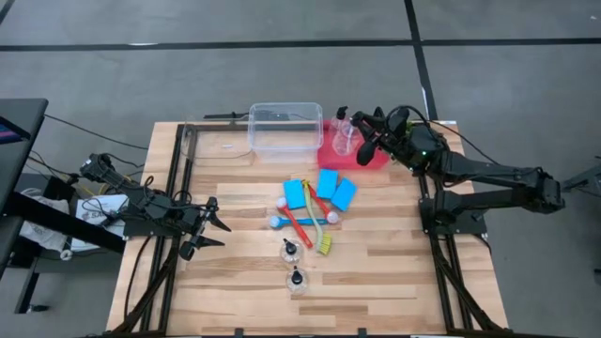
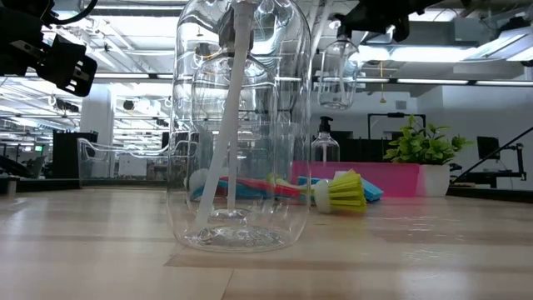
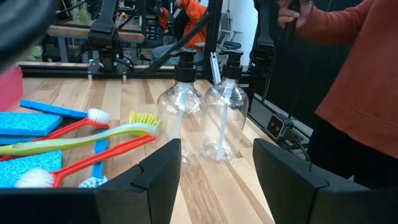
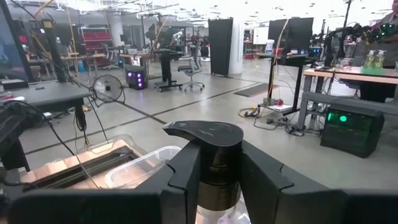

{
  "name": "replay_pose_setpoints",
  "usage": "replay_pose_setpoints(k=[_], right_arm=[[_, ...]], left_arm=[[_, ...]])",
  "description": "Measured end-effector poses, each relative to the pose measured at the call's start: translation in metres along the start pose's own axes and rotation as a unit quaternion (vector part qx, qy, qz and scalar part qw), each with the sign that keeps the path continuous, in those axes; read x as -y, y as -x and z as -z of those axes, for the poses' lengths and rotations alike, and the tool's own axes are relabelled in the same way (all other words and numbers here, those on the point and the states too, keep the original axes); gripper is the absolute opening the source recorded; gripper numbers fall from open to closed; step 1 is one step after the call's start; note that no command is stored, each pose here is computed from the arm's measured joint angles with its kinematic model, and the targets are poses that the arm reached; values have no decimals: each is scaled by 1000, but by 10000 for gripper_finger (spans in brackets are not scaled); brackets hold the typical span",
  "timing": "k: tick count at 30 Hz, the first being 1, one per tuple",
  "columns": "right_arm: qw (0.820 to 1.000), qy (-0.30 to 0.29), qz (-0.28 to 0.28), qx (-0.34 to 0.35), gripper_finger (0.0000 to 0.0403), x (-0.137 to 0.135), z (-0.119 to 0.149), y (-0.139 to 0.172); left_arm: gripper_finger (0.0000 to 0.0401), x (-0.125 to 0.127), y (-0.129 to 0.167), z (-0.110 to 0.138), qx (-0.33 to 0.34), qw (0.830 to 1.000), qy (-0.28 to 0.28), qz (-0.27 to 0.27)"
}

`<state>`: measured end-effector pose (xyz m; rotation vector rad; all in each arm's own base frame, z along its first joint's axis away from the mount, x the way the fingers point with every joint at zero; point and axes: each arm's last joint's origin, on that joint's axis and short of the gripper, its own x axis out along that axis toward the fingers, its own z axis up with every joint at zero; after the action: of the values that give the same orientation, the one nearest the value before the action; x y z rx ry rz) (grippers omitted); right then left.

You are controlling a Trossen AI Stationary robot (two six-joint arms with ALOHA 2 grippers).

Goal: Pick & Place Kitchen Sink Supplies
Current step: Put the transparent bottle into the red bin

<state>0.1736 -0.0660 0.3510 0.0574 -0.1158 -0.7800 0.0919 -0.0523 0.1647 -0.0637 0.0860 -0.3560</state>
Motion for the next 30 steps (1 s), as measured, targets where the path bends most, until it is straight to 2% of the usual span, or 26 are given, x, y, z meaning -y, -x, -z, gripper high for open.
replay_pose_setpoints(k=[12,19,30], right_arm=[[1000,0,-14,2,87,4,3,0],[998,-37,-32,46,87,11,27,5],[999,-30,-5,38,87,26,66,13]], left_arm=[[202,0,0,0,0,1000,0,0],[202,0,0,0,0,1000,0,0],[202,0,0,0,0,1000,0,0]])
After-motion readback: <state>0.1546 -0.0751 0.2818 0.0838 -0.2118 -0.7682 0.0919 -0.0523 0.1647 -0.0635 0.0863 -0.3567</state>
